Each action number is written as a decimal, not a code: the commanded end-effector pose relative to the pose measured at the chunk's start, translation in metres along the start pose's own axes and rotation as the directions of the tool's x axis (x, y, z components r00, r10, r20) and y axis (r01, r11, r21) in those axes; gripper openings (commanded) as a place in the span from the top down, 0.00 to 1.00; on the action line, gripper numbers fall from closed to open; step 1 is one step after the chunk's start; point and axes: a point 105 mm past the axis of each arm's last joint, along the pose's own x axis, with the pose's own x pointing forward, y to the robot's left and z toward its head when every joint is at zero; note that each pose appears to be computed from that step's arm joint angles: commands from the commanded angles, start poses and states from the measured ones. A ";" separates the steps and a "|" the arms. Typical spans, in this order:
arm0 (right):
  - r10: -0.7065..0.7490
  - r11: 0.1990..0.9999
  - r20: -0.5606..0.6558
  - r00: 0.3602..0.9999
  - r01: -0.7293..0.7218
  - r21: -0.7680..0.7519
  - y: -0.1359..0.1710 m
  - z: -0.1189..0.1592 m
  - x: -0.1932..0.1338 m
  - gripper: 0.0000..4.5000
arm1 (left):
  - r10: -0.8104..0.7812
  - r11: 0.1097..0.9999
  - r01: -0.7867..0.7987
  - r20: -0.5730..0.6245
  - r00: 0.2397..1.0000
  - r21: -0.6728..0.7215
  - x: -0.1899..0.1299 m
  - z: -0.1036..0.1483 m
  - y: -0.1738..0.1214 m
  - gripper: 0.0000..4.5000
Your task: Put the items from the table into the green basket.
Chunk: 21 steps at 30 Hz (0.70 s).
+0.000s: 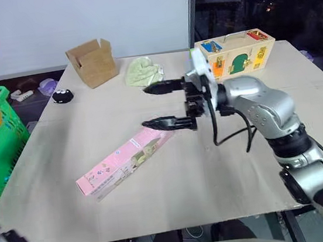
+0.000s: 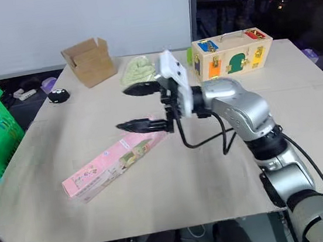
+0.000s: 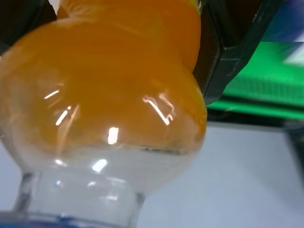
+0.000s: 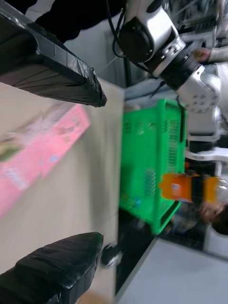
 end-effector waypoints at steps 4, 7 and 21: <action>-0.122 0.993 0.034 0.992 0.122 0.005 -0.012 0.017 0.004 0.00 | 0.062 0.993 -0.069 0.067 0.996 0.101 -0.015 0.028 0.063 0.34; -0.137 0.991 0.046 0.989 0.137 0.006 -0.010 0.021 0.006 0.00 | 0.119 0.985 -0.121 0.028 0.993 0.121 -0.020 0.017 0.087 0.34; -0.032 0.998 0.019 0.999 0.033 -0.048 0.001 0.021 0.033 0.00 | 0.205 0.971 -0.196 -0.055 0.977 0.134 -0.020 -0.025 0.111 0.34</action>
